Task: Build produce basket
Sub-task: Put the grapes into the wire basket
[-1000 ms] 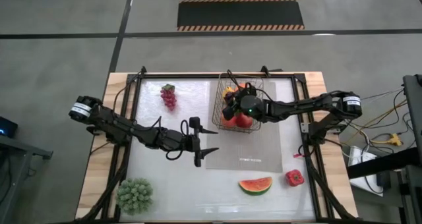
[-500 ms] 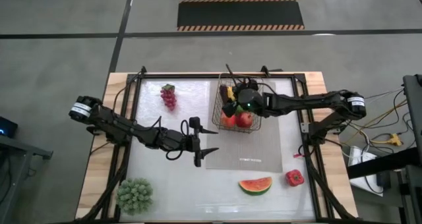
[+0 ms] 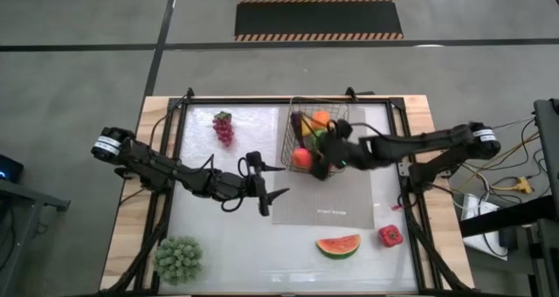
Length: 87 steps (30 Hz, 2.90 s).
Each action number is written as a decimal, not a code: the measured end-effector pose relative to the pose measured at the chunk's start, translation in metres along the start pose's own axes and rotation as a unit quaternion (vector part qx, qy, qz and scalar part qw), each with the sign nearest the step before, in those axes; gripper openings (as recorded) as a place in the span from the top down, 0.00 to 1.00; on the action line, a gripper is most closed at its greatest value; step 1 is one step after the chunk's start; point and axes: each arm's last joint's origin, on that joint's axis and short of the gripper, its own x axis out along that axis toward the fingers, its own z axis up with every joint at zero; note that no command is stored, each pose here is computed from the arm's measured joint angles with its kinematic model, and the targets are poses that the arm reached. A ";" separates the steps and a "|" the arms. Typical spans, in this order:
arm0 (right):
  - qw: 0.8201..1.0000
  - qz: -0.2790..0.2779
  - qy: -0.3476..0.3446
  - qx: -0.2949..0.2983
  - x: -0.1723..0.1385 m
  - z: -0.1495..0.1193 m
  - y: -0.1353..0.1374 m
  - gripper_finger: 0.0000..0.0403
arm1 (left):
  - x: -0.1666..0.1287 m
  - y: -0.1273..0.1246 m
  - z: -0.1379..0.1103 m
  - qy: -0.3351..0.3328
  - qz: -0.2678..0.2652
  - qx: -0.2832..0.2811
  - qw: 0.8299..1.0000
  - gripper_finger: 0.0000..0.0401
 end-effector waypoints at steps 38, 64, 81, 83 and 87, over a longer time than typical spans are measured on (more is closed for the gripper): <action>0.982 0.136 -0.130 -0.009 -0.063 -0.100 0.006 0.44 | 0.002 0.176 -0.148 0.346 0.440 -0.359 0.747 0.51; 0.985 0.132 -0.115 -0.006 -0.056 -0.104 0.010 0.44 | 0.008 0.175 -0.192 0.409 0.477 -0.315 0.711 0.60; 0.986 0.132 -0.106 0.009 -0.054 -0.109 0.010 0.44 | 0.010 0.159 -0.161 0.387 0.432 -0.302 0.757 0.99; 0.986 0.131 -0.103 0.011 -0.053 -0.111 0.010 0.44 | 0.007 0.155 -0.145 0.365 0.427 -0.296 0.773 0.99; 0.987 0.130 -0.097 0.015 -0.051 -0.115 0.010 0.44 | -0.002 0.148 -0.111 0.318 0.414 -0.282 0.805 1.00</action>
